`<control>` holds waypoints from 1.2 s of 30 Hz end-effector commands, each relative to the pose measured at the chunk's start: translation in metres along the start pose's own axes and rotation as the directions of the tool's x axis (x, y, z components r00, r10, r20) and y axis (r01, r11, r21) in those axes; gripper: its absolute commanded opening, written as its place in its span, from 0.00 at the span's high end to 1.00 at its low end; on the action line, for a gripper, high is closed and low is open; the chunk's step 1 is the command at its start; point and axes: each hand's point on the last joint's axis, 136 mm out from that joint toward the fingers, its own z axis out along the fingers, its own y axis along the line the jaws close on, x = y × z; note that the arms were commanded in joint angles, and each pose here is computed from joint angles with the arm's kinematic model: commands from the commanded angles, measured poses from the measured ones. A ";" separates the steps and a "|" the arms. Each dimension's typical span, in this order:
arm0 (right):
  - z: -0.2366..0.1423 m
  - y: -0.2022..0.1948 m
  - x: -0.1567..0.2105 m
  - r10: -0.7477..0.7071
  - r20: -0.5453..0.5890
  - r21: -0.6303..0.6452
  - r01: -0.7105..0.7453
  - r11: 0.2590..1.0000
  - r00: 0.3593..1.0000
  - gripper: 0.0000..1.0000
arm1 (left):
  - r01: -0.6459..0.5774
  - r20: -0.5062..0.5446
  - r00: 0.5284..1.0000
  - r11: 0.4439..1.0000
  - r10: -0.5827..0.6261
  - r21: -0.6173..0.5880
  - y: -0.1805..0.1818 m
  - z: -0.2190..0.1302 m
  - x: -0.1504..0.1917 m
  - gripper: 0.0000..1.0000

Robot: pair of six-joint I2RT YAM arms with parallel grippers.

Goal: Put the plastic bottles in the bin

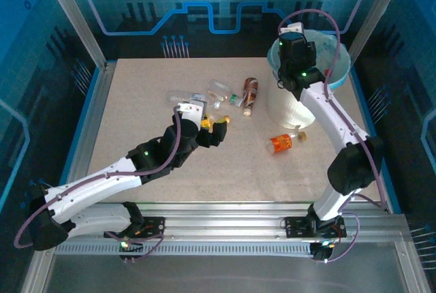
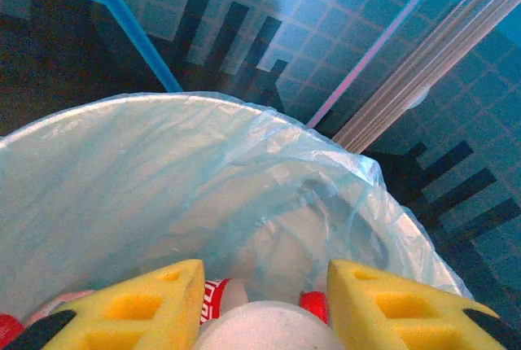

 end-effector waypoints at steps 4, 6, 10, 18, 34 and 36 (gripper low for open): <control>-0.023 -0.005 -0.021 0.110 0.064 -0.074 -0.105 0.992 0.992 0.78 | 0.033 0.000 0.999 0.999 -0.033 0.003 -0.002 0.001 -0.005 0.01; -0.027 0.001 -0.026 0.115 0.079 -0.095 -0.107 0.990 0.990 0.78 | 0.037 -0.001 0.999 0.999 -0.037 0.005 -0.003 0.001 -0.006 0.01; -0.022 0.007 -0.019 0.251 0.036 -0.201 -0.239 0.950 0.967 0.79 | 0.037 -0.002 0.999 0.999 -0.037 0.004 -0.002 0.001 -0.006 0.01; 0.001 0.007 0.016 0.405 -0.162 -0.284 -0.435 0.854 0.900 0.78 | 0.044 -0.003 0.999 0.999 -0.044 -0.003 0.002 -0.003 -0.004 0.01; -0.013 0.035 0.024 0.463 -0.292 -0.398 -0.547 0.737 0.837 0.80 | 0.048 -0.010 0.999 0.999 -0.048 -0.007 0.004 -0.002 0.001 0.01; -0.014 0.045 0.023 0.479 -0.320 -0.418 -0.576 0.703 0.817 0.80 | 0.048 -0.011 0.999 0.999 -0.048 -0.008 0.004 -0.002 0.001 0.01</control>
